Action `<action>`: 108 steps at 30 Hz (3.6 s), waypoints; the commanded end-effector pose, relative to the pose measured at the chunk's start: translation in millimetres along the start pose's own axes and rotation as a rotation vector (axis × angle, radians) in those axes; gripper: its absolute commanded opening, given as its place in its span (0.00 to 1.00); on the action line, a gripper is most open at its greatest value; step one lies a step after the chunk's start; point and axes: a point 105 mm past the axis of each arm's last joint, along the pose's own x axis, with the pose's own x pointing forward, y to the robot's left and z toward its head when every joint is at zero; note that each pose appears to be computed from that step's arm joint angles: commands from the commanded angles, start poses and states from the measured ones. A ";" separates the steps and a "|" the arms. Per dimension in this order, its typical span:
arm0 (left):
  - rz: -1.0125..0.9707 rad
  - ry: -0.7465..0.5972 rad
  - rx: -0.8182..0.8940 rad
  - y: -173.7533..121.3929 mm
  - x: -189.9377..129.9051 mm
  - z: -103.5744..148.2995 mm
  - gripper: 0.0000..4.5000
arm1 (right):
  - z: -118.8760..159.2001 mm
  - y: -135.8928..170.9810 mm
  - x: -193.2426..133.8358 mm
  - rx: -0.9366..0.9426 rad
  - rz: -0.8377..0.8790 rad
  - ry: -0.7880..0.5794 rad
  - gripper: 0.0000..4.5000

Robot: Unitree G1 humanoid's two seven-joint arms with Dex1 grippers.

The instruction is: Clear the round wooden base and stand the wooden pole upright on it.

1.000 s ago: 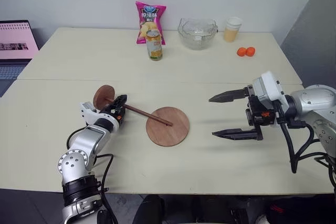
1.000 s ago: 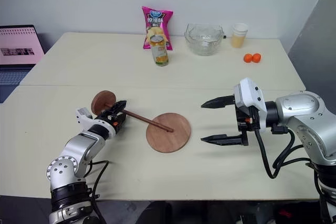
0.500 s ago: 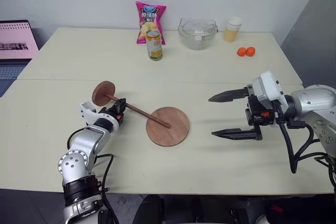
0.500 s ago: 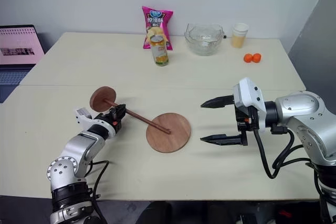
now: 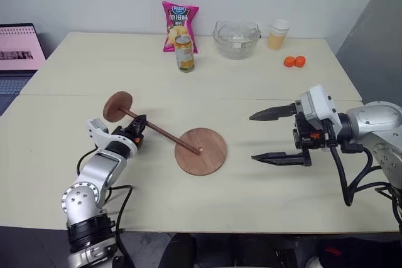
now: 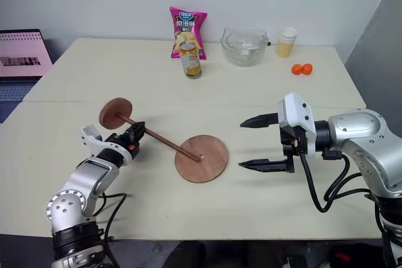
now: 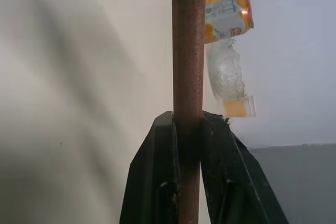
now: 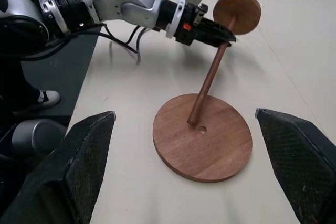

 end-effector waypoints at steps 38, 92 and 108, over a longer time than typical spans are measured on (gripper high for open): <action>-0.939 0.163 1.037 -152.9 -8.7 -73.7 0.06 | -33.2 21.5 10.7 0.167 -0.196 0.040 1.00; -0.621 0.342 1.173 -52.2 6.6 -87.0 0.05 | -38.9 20.2 9.6 0.178 -0.205 0.077 1.00; -0.636 0.334 1.171 -57.2 5.2 -89.6 0.05 | -37.9 19.2 10.2 0.163 -0.196 0.077 1.00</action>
